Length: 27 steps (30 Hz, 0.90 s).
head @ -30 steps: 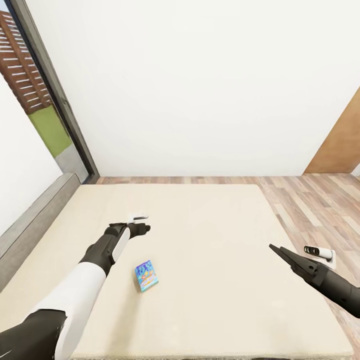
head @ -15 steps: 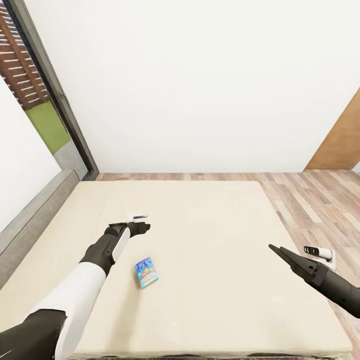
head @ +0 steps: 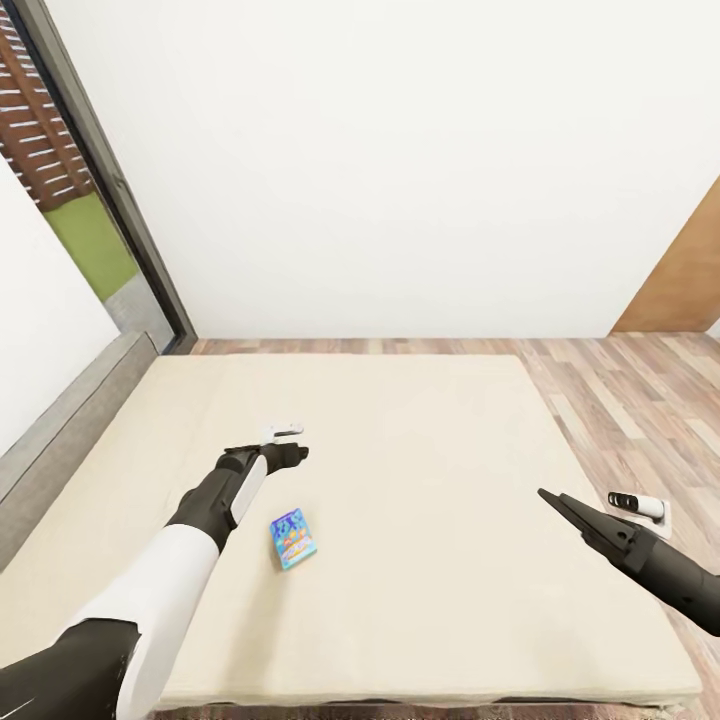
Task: Put all the toys in the child's room - the three board games (two on the bed and one on the table), the two jigsaw puzzles on the table, and the tennis ball on the table - inside the toy box on the table in the child's room.
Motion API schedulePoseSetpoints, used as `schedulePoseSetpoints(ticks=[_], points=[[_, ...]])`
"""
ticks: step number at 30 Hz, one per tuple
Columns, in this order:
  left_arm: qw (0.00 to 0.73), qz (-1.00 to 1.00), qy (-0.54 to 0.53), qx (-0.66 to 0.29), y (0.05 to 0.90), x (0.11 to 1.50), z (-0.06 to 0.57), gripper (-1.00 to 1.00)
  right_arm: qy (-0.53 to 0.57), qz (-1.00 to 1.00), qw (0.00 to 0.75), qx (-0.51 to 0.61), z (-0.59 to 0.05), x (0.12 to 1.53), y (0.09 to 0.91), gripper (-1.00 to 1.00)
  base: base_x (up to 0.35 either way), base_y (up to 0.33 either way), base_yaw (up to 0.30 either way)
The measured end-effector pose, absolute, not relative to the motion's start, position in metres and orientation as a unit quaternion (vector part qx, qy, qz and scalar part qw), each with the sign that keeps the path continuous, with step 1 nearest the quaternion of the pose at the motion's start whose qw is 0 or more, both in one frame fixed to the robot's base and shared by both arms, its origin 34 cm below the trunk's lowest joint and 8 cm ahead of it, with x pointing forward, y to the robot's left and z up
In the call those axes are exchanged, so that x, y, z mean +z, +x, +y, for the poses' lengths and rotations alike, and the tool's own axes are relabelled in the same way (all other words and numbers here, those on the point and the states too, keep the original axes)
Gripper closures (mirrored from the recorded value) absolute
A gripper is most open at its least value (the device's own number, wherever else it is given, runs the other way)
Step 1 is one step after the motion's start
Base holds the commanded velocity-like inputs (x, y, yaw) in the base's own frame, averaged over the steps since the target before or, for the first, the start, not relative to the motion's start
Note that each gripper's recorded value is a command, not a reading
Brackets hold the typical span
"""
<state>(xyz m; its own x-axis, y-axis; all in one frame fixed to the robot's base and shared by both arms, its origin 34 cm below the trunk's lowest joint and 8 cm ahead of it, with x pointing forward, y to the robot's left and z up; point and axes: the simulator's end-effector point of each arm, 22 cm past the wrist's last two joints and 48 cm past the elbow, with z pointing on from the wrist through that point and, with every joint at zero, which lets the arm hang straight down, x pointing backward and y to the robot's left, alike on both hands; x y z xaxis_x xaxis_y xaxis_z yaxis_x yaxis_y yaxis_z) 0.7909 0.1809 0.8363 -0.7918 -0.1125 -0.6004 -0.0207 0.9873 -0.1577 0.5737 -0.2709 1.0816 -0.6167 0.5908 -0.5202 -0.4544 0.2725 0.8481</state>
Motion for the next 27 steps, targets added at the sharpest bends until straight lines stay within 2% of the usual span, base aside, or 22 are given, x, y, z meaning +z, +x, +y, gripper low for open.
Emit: schedulePoseSetpoints(ticks=[27], points=[[0.299, 0.949, -0.031, -0.095, 0.783, 0.808, 0.171, -1.00, 0.064, 0.678, 0.421, 0.599, -0.271, 1.061, 0.577, -1.00, 0.000, 0.000, 0.000]])
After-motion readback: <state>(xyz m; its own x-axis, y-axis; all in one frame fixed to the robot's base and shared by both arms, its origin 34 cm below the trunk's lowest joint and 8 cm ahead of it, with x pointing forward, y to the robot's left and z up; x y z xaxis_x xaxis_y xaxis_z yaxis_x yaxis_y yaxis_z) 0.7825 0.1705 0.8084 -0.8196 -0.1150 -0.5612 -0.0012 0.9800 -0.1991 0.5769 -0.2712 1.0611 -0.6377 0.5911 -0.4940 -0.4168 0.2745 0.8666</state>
